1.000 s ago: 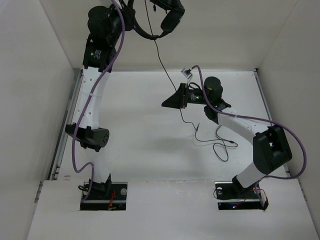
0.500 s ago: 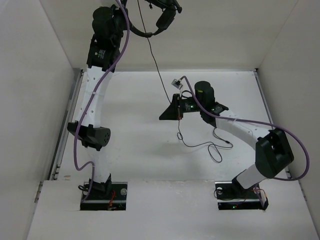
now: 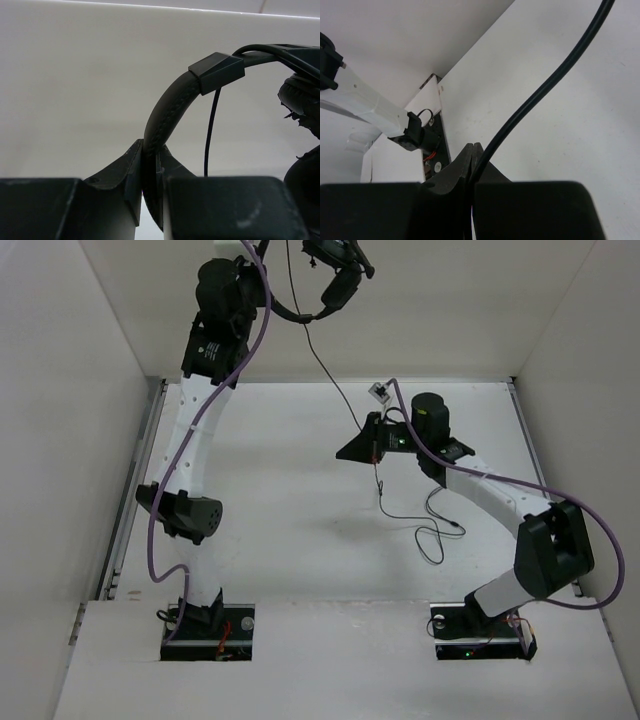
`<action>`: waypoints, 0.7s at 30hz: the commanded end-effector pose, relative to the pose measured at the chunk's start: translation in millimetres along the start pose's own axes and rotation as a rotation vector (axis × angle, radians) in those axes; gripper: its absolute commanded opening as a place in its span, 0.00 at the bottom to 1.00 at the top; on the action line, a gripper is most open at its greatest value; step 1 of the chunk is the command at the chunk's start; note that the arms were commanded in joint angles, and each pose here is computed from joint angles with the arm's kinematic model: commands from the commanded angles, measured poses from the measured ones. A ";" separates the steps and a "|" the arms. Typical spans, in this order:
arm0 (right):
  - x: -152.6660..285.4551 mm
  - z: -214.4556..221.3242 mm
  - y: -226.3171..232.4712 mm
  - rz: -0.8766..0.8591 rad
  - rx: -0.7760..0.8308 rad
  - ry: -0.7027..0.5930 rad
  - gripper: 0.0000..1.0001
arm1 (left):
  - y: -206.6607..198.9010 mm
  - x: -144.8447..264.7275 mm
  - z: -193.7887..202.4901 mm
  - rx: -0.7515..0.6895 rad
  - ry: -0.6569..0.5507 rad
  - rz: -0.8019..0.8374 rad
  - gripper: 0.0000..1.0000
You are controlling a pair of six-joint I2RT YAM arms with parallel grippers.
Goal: Wrap the headphones
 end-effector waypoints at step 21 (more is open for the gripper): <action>22.4 -18.0 26.2 -0.036 0.130 -0.088 0.01 | 34.0 15.8 -44.0 -0.029 -0.172 -0.092 0.03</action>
Point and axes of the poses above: each gripper's point midway between its finger pads, its own x axis back along the fingers, its own y axis along the line the jaws close on, z = x × y, the point moved 10 cm from there along x, back along the fingers, and after that the axes turned 9 degrees about -x, right-handed, at the moved point
